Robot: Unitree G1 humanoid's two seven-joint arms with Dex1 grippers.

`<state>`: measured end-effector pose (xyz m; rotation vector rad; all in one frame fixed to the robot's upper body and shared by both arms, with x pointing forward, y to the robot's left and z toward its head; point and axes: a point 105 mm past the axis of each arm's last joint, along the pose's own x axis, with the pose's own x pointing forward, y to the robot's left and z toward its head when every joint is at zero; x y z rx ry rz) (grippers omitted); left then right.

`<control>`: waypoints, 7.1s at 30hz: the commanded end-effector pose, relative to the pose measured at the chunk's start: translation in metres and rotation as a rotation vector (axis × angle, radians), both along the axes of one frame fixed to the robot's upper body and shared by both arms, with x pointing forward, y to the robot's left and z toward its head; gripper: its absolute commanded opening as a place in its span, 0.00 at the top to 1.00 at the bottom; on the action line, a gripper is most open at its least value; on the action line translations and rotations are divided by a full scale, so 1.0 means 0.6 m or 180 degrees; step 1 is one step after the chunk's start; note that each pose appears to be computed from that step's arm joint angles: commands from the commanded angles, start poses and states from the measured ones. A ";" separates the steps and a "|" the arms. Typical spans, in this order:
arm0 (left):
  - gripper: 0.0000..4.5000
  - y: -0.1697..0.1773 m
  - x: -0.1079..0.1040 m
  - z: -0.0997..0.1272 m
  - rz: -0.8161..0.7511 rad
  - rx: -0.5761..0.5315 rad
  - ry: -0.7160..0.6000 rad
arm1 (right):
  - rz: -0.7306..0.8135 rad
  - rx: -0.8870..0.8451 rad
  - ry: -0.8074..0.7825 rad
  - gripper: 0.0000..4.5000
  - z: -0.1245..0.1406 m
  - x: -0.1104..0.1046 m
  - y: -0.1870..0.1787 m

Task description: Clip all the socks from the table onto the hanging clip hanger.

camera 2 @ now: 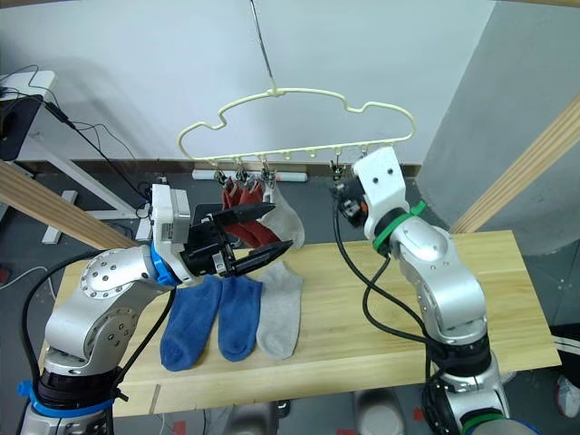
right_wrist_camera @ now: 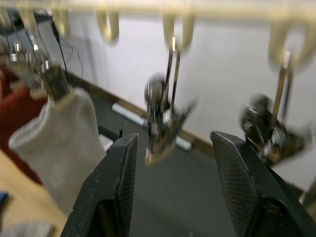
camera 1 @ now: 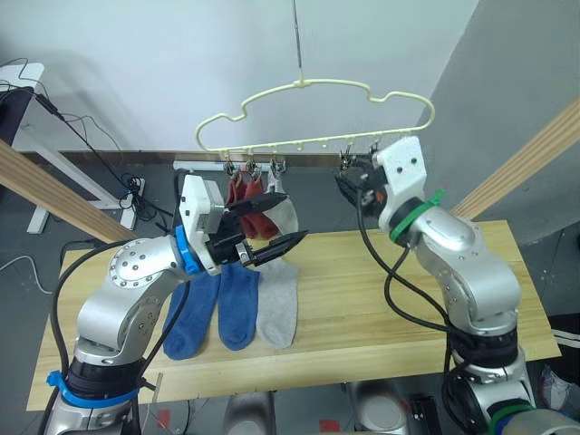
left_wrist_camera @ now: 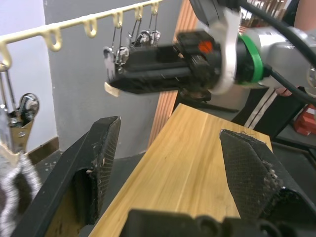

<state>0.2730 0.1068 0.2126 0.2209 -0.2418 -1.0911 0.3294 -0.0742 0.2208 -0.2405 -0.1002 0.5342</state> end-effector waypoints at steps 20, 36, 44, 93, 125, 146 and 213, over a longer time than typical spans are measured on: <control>0.21 -0.002 -0.002 0.009 0.0003 0.0001 -0.0180 | 0.0068 0.0226 -0.0147 0.58 0.029 -0.018 0.029; 0.21 -0.004 -0.002 0.007 -0.0012 0.0005 -0.0171 | 0.0195 0.0467 -0.0227 0.58 0.053 -0.010 0.067; 0.21 -0.005 -0.002 0.006 -0.0015 0.0005 -0.0168 | 0.0175 0.0568 -0.0292 0.58 0.057 -0.009 0.070; 0.01 0.024 0.047 -0.274 0.2350 0.0157 0.1270 | 0.0092 0.0636 -0.0330 1.00 0.053 0.001 0.067; 0.89 0.031 0.027 -0.343 0.2514 0.0613 0.1689 | 0.0151 0.0678 -0.0239 1.00 0.048 -0.003 0.075; 0.99 -0.026 0.018 -0.153 0.1029 -0.0282 -0.0161 | 0.0237 0.0726 -0.0260 1.00 0.054 -0.007 0.081; 0.53 -0.035 0.069 -0.124 0.1209 -0.0309 -0.0300 | 0.1035 0.0156 0.0020 0.57 0.022 -0.086 0.053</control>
